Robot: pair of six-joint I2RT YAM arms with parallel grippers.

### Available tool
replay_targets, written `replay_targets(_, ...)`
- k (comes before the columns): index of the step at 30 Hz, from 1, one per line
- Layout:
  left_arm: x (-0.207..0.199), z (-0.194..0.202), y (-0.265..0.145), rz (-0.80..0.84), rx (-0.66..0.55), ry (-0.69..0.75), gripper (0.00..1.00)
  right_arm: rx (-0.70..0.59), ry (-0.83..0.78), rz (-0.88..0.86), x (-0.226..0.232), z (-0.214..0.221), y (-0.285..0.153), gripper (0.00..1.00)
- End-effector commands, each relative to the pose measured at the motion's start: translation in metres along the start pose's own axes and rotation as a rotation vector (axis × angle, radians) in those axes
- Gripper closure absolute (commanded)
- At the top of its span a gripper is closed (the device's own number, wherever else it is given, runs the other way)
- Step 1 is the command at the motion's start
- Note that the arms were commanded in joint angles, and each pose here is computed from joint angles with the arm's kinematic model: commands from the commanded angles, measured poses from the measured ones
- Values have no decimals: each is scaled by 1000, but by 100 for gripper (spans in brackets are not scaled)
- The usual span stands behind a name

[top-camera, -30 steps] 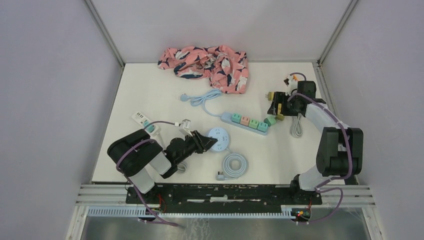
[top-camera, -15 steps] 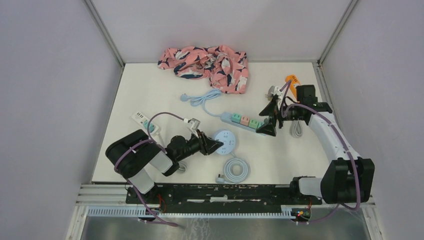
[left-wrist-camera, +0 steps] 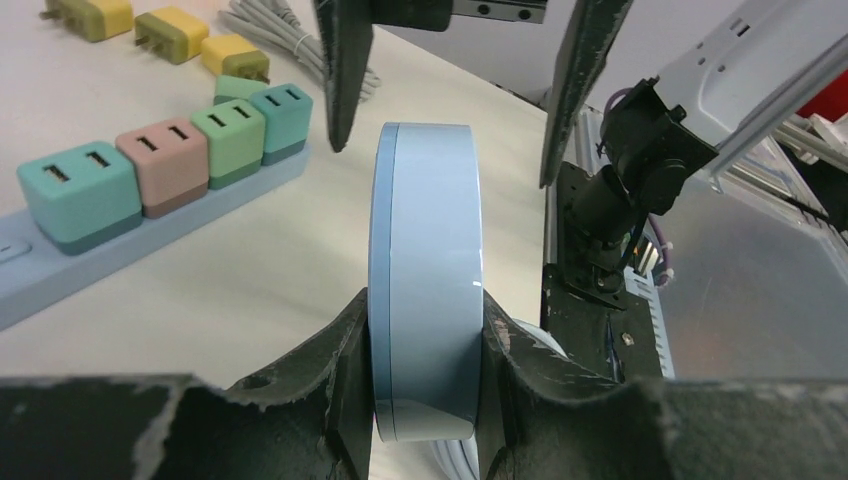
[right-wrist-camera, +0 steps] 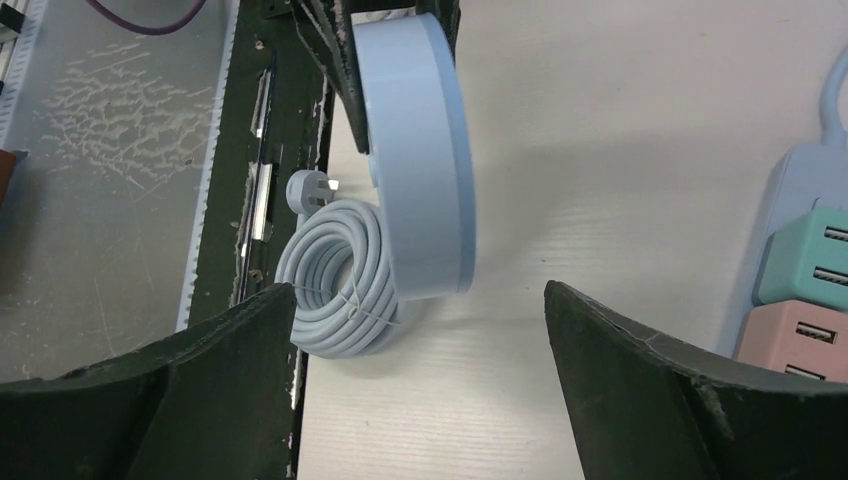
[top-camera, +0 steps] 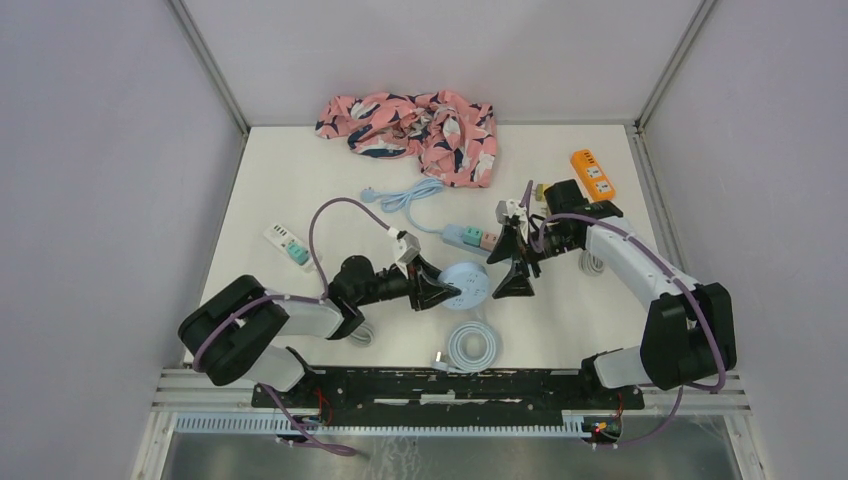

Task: Pull the plug off the socket
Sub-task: Place the plug at the center of the board, then place the socket at the center of the board.

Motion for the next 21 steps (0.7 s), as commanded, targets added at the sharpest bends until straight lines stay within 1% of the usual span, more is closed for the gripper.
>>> replay_targets(1,-20,-30,12,157,-26,172,97,-51,-22,16,-7,-17,7,0)
replay_targets(3,-21,-32,14,162,-26,175,97,-61,-22,7,-6,-19,11,2)
replay_targets(6,-21,-36,16,160,-36,172,97,-64,-24,-24,-3,-22,17,13)
replay_targets(10,-20,-40,18,137,-59,160,97,-53,-23,-57,-1,-23,20,36)
replay_targets(14,-21,-43,16,128,-94,153,96,-65,-39,-104,2,-27,21,65)
replay_targets(15,-22,-44,16,121,-103,148,94,-65,-42,-112,3,-27,20,72)
replay_targets(17,-21,-45,14,95,-126,138,83,-61,-44,-117,4,-29,19,84)
replay_targets(18,-20,-46,12,68,-147,130,75,-58,-48,-118,4,-31,19,88)
replay_targets(19,-18,-48,9,35,-171,120,67,-53,-50,-117,4,-32,17,92)
replay_targets(21,-16,-50,2,-30,-220,111,49,-35,-61,-114,4,-34,15,93)
Point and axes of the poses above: each gripper's point midway between its finger pads, its own y axis out along the fingers, its own x axis along the line the jaws close on, z = x × y, the point moved 8 cm from there along -y, back along the fingers, and after that the axes turned 10 degrees about -y, right-handed, at the moved point
